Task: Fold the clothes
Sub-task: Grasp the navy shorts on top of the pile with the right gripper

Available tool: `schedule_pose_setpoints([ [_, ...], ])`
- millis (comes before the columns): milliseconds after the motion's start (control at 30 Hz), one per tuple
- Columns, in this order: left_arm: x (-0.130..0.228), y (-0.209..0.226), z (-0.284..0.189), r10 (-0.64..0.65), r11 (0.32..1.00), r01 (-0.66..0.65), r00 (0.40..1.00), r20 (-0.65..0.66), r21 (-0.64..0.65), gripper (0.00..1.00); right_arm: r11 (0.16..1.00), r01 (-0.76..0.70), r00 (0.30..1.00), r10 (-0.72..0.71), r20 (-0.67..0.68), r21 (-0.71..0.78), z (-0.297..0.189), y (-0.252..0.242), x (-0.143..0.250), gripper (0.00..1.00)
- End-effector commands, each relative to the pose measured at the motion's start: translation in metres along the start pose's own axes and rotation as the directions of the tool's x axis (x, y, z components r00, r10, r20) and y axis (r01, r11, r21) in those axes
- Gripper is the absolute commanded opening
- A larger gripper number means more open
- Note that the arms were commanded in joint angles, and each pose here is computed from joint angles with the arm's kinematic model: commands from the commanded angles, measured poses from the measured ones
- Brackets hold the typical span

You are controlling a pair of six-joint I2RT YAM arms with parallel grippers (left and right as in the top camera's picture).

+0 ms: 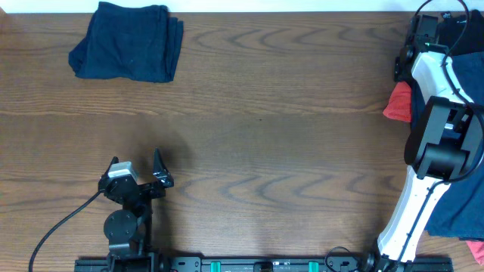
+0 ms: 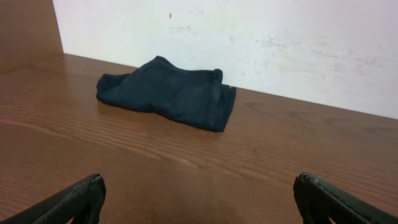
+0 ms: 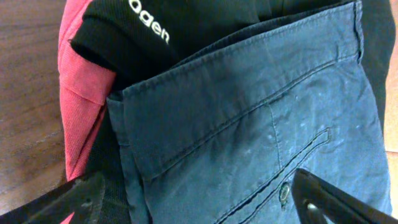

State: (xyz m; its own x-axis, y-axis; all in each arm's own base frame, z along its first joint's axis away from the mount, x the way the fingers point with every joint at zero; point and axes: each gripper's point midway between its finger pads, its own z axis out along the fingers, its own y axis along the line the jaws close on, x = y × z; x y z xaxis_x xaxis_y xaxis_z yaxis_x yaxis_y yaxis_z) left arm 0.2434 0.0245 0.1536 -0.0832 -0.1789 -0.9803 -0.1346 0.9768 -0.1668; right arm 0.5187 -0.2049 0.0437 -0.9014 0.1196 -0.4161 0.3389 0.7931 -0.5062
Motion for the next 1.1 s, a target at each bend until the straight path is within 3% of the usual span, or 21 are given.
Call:
schedule_pose_setpoints([
  [0, 0.016, 0.008, 0.001, -0.007, 0.999, 0.005, 0.999, -0.044, -0.036, 0.98, 1.0, 0.003, 1.0, -0.003, -0.013, 0.016, 0.005, -0.005, 0.003, 0.89],
  [433, 0.016, 0.008, 0.001, -0.007, 0.999, 0.005, 0.999, -0.044, -0.036, 0.98, 1.0, -0.017, 0.998, 0.018, -0.054, 0.025, 0.017, -0.022, 0.015, 0.82],
  [700, 0.016, 0.008, 0.001, -0.007, 0.999, 0.005, 0.999, -0.044, -0.036, 0.98, 0.993, -0.039, 0.997, 0.031, -0.068, -0.115, 0.022, -0.009, 0.02, 0.81],
  [1067, 0.016, 0.008, 0.001, -0.007, 0.999, 0.005, 0.999, -0.044, -0.036, 0.98, 0.967, -0.046, 0.999, 0.038, -0.04, -0.251, 0.017, 0.016, 0.013, 0.97],
])
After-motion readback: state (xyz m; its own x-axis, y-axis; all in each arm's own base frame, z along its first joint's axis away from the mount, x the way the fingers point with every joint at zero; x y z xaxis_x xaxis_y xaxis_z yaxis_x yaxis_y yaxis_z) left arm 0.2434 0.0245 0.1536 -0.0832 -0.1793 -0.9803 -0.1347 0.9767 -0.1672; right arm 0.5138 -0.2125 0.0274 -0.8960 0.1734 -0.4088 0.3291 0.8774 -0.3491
